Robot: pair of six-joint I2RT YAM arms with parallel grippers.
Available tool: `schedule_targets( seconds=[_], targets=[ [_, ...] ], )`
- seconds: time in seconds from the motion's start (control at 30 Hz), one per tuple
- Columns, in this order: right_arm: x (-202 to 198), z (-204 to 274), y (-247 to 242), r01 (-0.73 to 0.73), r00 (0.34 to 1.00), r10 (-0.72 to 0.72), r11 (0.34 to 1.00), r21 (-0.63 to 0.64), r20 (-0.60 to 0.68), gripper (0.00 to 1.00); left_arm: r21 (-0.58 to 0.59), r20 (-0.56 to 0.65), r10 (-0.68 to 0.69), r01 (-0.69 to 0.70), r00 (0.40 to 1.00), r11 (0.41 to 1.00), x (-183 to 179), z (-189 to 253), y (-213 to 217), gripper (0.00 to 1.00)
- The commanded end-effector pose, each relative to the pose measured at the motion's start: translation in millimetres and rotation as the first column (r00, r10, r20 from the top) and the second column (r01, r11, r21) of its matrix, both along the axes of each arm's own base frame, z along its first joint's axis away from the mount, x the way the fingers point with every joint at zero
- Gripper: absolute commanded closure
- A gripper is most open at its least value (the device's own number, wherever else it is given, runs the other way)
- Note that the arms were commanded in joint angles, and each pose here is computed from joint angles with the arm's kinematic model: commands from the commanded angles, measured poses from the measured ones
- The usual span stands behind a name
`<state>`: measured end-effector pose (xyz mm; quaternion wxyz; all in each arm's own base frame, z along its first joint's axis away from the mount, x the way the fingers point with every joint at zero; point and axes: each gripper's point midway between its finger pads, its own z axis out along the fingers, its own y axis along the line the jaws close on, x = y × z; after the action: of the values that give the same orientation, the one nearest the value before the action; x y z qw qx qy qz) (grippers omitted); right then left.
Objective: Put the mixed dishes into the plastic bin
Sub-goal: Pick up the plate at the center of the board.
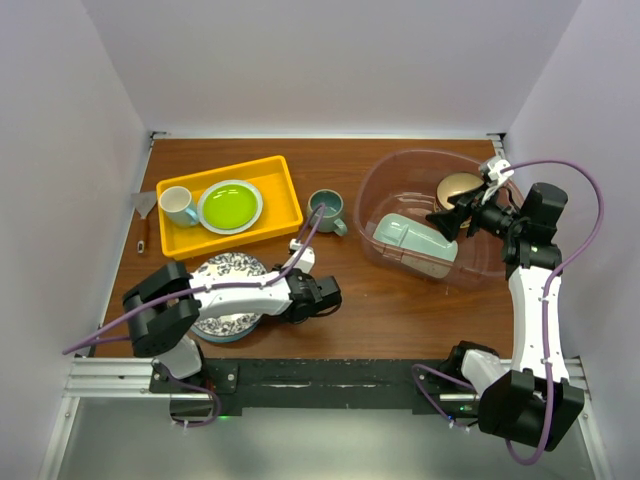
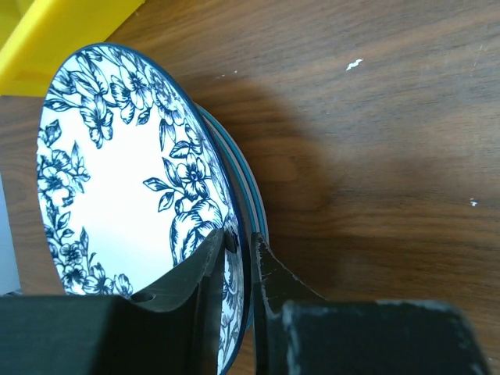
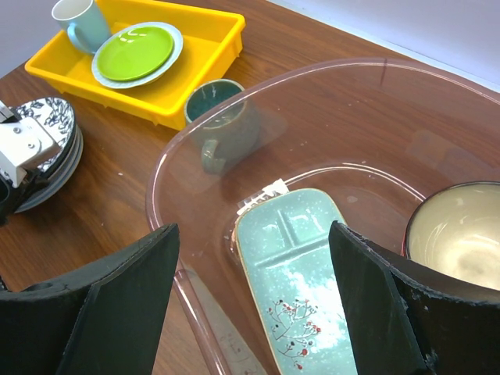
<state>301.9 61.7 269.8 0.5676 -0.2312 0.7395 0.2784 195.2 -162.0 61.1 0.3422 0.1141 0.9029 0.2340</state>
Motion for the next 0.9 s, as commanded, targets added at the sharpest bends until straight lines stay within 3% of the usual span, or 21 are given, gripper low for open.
schedule_targets(
  seconds=[0.0,0.23,0.43,0.87],
  targets=[
    [0.8,16.1,0.6,-0.016,0.999,0.017,1.0,-0.017,0.052,0.19,-0.115,0.062,0.017,-0.009,0.998,0.993,7.2,18.9,-24.0,0.83],
    [1.3,15.4,0.4,-0.016,0.999,0.017,1.0,-0.018,0.05,0.19,-0.183,0.07,-0.018,0.03,0.997,0.983,7.7,35.5,-34.2,0.87],
    [1.5,15.6,0.4,-0.016,0.999,0.017,1.0,-0.018,0.051,0.19,-0.192,0.092,-0.039,0.056,0.995,0.98,10.1,55.2,-33.9,1.0],
    [2.2,14.1,0.2,-0.016,0.999,0.017,1.0,-0.016,0.046,0.19,-0.196,0.213,-0.125,0.168,0.969,0.966,11.1,129.6,-19.6,1.0]
  ],
)
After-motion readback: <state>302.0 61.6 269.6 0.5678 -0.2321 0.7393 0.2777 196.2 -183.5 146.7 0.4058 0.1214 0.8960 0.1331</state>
